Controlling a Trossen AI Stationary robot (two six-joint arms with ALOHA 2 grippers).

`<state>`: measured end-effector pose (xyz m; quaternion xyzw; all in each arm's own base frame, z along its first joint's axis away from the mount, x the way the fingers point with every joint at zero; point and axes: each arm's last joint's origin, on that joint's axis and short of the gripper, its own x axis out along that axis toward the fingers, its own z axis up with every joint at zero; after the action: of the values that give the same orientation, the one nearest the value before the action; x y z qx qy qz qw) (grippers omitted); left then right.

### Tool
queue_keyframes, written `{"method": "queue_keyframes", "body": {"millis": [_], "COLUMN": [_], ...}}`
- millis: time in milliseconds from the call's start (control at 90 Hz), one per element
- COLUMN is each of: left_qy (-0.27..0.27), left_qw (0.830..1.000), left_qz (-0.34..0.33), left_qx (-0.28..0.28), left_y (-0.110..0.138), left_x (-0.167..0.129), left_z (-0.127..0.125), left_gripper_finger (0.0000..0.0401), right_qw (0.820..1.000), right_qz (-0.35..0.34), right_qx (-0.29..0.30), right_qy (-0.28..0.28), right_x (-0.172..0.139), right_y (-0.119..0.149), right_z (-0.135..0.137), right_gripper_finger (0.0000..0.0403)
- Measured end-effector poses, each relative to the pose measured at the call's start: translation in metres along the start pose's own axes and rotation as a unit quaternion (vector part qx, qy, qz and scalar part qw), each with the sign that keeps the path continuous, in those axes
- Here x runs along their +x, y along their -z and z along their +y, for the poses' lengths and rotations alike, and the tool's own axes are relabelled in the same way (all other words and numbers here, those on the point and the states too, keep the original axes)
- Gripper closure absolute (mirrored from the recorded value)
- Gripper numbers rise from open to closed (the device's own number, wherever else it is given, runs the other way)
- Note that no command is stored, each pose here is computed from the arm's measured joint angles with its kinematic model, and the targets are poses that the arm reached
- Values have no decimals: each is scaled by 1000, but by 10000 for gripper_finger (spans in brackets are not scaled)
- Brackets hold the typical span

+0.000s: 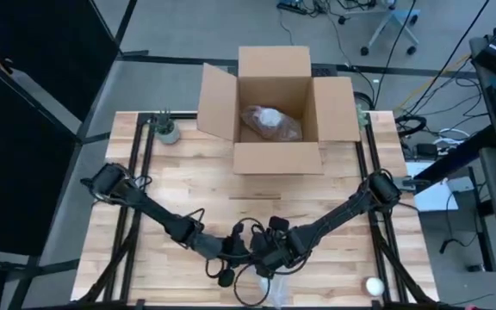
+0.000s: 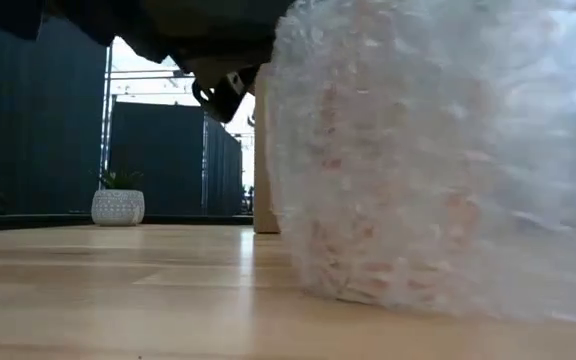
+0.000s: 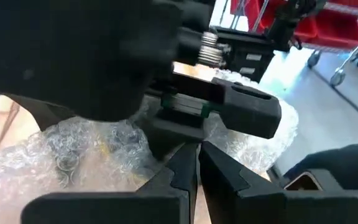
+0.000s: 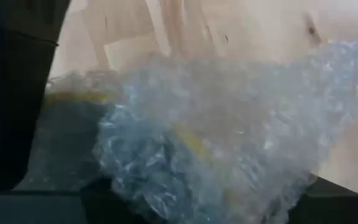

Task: Wrap mug
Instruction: Wrap the orange patterned mug with the transparent bubble wrap

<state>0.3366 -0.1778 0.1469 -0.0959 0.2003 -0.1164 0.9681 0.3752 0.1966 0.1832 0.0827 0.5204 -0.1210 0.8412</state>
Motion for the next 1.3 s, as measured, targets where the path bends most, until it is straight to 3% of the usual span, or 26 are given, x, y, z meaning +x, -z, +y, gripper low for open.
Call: {"method": "queue_keyframes", "body": {"millis": [211,478,711,822,1011,1089,1178,1300], "left_qy": [-4,-3,-4,-3,2,3,3,5], "left_qw": [1000,1000,1000,1000,1000,1000,1000,1000], "left_qz": [-5,-13,-13,-14,-27,-27,-27,-26], "left_qx": [1,-2,-4,-4,-7,-7,-7,-7], "left_y": [0,-1,-1,-1,-3,-3,-3,-3], "left_x": [1,1,1,1,1,1,1,1], "left_z": [1,1,1,1,1,0,0,0], "left_gripper_finger": [391,391,391,391,391,391,391,391], "right_qw": [998,994,984,979,991,991,994,995], "right_qz": [37,33,-46,-97,-80,-64,-38,13], "right_qx": [-44,-104,-149,-143,-90,-79,-79,-95], "right_qy": [22,8,-89,-108,50,82,69,-12], "right_x": [-37,-102,-135,-130,-105,-95,-82,-65], "right_y": [-10,-21,-7,-8,-13,-16,-20,-11], "right_z": [4,19,62,74,40,27,20,26], "right_gripper_finger": [216,216,216,216,216,216,217,229]}}
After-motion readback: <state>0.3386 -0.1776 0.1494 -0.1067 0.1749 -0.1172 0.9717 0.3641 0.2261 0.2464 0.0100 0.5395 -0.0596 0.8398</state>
